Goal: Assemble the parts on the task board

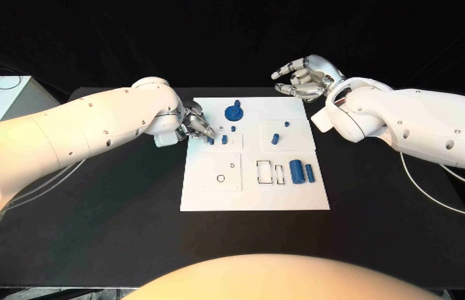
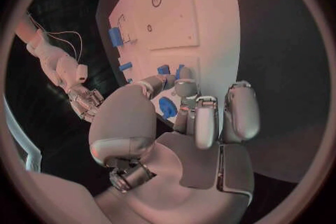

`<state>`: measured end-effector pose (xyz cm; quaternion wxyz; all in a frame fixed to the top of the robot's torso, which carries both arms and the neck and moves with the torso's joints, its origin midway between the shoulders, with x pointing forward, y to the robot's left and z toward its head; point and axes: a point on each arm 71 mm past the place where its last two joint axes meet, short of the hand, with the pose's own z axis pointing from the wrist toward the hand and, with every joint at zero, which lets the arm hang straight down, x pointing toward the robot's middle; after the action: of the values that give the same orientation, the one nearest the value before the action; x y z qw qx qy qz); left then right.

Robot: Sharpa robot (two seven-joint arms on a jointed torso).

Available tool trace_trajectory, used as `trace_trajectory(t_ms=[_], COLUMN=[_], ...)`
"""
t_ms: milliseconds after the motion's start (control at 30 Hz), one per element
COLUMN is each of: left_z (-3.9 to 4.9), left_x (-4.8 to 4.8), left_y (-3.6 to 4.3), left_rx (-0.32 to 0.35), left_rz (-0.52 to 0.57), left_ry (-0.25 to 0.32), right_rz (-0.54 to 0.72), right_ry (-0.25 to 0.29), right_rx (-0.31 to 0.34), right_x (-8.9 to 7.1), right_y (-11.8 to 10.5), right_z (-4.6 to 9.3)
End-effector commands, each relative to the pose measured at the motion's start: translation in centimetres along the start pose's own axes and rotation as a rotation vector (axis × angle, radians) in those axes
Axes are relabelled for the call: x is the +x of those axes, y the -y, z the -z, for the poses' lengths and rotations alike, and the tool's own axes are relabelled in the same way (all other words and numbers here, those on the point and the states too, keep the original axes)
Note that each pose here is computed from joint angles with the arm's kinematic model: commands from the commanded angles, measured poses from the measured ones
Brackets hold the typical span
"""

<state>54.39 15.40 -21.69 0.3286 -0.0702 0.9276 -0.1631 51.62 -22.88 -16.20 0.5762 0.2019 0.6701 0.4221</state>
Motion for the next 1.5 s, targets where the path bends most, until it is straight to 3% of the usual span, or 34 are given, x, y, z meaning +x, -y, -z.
trace_trajectory(t_ms=[33,1500], left_z=[-0.18,-0.28], left_x=[0.65,0.82], left_y=[-0.15,-0.32], left_rx=[-0.010,-0.010], left_rz=[-0.016,0.010], left_ry=[-0.042,-0.074], right_rz=[0.004,0.005], right_ry=[0.002,0.003], right_rx=[-0.013,-0.014], right_x=[0.00,-0.03], right_y=[-0.13,-0.12], right_z=[0.01,-0.03])
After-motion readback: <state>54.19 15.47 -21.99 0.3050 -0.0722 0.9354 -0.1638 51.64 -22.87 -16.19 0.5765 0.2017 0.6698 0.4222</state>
